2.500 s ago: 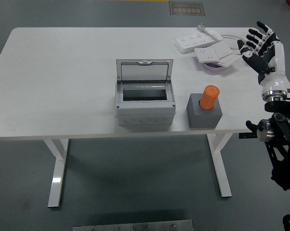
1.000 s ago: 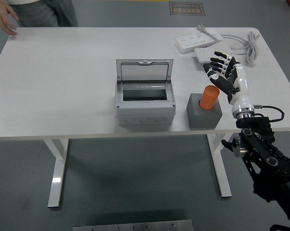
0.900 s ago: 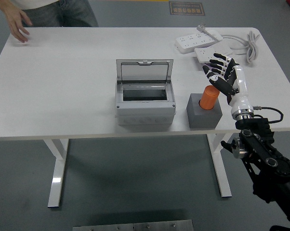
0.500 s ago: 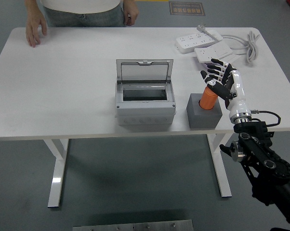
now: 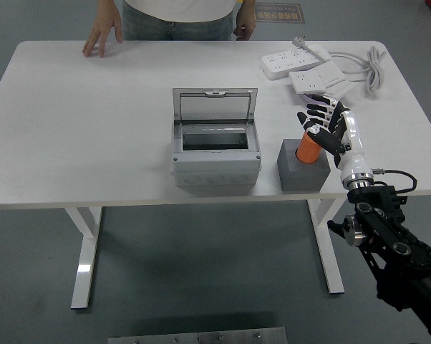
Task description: Fetch the battery,place it into the box,close the lid of the box
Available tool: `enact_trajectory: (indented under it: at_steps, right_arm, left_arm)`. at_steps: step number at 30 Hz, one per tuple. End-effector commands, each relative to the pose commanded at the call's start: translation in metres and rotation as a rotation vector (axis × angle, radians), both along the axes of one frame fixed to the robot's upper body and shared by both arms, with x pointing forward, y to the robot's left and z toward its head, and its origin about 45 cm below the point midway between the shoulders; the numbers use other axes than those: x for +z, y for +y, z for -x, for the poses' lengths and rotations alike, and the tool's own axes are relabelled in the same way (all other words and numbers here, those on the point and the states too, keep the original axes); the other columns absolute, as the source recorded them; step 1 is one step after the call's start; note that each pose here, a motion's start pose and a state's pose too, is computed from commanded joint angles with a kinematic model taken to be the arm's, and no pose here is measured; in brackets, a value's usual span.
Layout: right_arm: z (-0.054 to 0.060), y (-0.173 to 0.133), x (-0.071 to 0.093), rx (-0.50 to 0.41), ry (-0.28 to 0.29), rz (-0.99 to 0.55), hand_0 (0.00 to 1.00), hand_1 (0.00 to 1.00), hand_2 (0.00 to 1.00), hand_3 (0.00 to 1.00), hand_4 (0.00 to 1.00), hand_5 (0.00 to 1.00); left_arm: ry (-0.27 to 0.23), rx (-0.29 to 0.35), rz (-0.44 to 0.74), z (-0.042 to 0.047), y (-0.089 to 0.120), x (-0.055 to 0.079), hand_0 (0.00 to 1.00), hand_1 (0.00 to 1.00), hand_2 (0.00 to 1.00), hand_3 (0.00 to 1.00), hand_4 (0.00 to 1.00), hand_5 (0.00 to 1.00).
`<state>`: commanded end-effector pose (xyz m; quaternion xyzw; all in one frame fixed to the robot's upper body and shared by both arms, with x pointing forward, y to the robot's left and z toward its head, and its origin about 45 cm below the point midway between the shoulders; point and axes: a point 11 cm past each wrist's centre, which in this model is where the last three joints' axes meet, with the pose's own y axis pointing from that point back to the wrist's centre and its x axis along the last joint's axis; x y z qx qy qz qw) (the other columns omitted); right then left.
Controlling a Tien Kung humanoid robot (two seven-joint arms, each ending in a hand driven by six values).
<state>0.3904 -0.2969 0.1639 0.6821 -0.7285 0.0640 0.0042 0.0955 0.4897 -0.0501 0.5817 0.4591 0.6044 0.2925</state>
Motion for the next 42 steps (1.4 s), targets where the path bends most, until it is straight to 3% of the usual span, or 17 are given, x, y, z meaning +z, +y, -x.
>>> enact_trajectory:
  at_steps: [24, 25, 30, 31, 42]
  right_arm:
    - [0.001, 0.002, -0.008, -0.016, -0.002, 0.067, 0.656, 0.668, 0.639, 0.690, 0.858, 0.224]
    - [0.001, 0.001, -0.009, -0.019, 0.000, 0.068, 0.654, 0.664, 0.637, 0.689, 0.838, 0.186]
    - [0.002, -0.003, -0.014, -0.030, 0.014, 0.071, 0.654, 0.664, 0.637, 0.689, 0.838, 0.186]
    - [0.002, -0.003, -0.015, -0.031, 0.016, 0.072, 0.661, 0.671, 0.647, 0.690, 0.802, 0.141]
    - [0.003, -0.005, -0.022, -0.032, 0.043, 0.075, 0.670, 0.678, 0.677, 0.705, 0.809, 0.149]
  left_arm:
    - [-0.004, -0.003, -0.007, -0.0027, 0.001, 0.001, 0.815, 0.898, 0.856, 0.939, 0.819, 0.470]
    - [-0.005, -0.003, -0.008, -0.0027, 0.001, 0.001, 0.815, 0.896, 0.852, 0.937, 0.815, 0.476]
    - [-0.007, -0.004, -0.012, -0.0041, 0.001, 0.002, 0.815, 0.896, 0.852, 0.937, 0.815, 0.476]
    - [-0.008, -0.004, -0.013, -0.0044, 0.001, 0.002, 0.812, 0.895, 0.849, 0.936, 0.815, 0.475]
    - [-0.013, -0.006, -0.017, -0.0074, 0.001, 0.002, 0.812, 0.893, 0.847, 0.935, 0.813, 0.481]
